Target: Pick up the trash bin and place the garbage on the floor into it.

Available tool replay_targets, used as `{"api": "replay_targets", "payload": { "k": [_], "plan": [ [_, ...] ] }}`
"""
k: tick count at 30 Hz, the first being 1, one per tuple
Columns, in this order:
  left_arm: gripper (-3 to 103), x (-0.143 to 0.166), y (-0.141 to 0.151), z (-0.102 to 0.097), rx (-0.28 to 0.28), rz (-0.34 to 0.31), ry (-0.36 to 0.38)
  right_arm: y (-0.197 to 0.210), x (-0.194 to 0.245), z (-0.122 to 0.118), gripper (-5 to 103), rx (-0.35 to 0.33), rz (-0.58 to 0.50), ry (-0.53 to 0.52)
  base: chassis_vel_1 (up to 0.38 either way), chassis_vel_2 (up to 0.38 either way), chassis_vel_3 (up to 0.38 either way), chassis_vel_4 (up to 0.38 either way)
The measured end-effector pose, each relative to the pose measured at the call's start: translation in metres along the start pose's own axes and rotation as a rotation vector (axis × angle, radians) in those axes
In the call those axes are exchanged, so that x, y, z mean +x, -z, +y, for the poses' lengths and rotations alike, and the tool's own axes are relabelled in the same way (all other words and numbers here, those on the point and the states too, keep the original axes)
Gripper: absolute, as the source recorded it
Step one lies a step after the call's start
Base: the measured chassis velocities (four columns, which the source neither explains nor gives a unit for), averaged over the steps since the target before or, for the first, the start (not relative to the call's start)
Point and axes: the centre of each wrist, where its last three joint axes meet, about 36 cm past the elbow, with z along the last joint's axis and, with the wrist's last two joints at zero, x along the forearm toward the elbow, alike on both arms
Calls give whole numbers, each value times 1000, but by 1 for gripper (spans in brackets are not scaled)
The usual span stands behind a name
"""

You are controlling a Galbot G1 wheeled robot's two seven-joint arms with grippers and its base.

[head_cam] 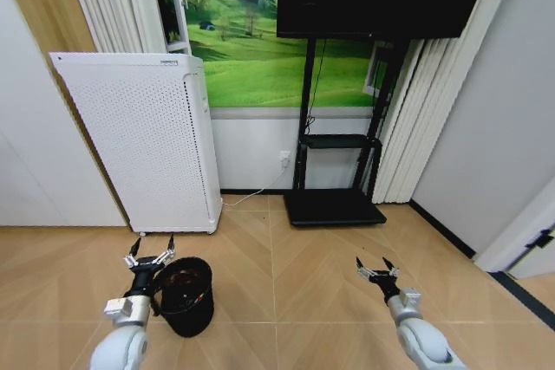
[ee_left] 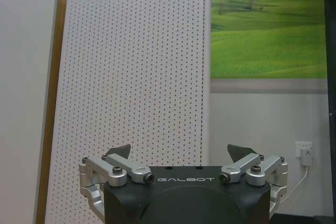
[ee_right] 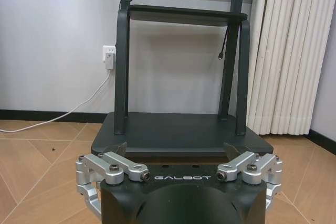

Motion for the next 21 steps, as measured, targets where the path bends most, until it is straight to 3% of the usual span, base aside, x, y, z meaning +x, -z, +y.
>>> {"api": "replay_targets", "payload": {
  "k": [5, 21],
  "plan": [
    [100, -2, -11, 4, -2, 40, 14, 0, 0, 0, 100, 0, 0, 0, 0, 0, 0, 0],
    [100, -2, -12, 4, -8, 44, 15, 0, 0, 0, 100, 0, 0, 0, 0, 0, 0, 0]
  ]
}}
